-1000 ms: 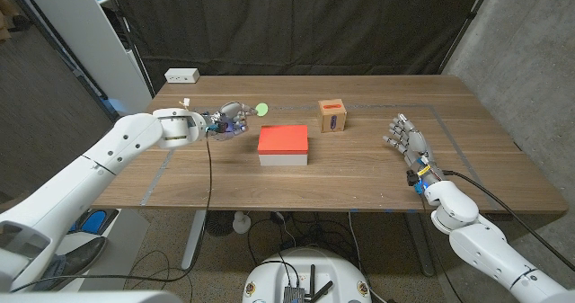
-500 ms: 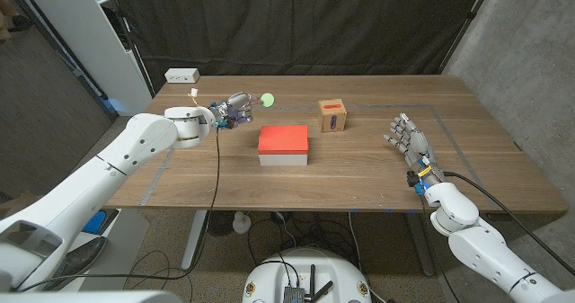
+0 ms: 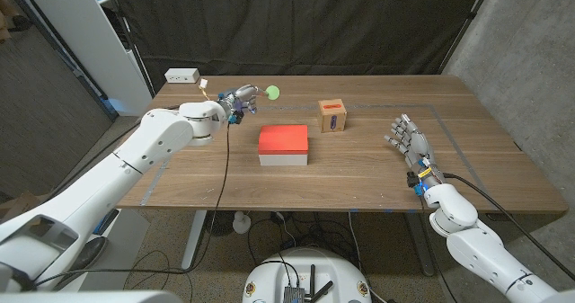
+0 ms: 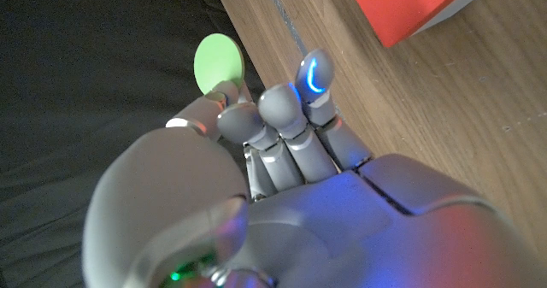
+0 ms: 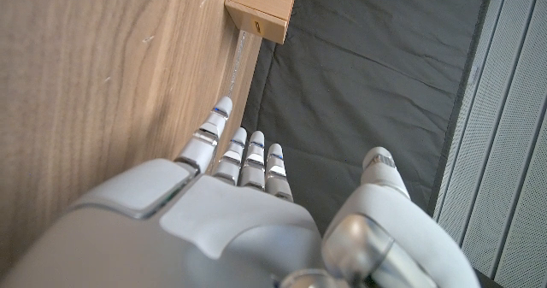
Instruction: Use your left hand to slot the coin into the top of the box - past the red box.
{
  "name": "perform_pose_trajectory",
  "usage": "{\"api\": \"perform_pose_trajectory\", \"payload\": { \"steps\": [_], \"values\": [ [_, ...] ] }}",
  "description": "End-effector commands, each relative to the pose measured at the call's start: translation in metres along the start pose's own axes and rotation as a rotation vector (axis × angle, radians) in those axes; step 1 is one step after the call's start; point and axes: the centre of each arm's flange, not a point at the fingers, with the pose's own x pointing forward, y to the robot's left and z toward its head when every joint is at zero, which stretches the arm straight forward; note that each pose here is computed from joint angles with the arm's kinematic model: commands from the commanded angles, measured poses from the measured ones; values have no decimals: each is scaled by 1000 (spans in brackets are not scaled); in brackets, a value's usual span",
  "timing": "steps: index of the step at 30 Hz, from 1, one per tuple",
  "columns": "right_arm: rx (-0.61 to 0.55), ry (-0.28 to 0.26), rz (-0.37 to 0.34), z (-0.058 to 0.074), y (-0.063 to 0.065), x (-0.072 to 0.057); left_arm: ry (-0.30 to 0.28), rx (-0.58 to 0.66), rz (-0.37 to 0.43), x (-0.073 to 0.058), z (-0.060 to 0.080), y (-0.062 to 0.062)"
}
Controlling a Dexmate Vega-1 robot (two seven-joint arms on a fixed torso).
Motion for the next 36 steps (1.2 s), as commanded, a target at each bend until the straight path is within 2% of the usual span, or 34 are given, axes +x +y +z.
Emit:
{"api": "perform_pose_trajectory", "payload": {
  "steps": [1,10,22,36],
  "values": [
    [21,-4,-22,-5,-4,-5,-81,175,81,4,24,-18],
    [30,-5,-40,-6,-8,-12,-110,246,98,14,34,-39],
    [35,-12,-49,-7,-10,-16,-198,416,172,20,53,-73],
    [51,-11,-57,-10,-14,-20,-273,580,215,29,73,-106]
  ]
}}
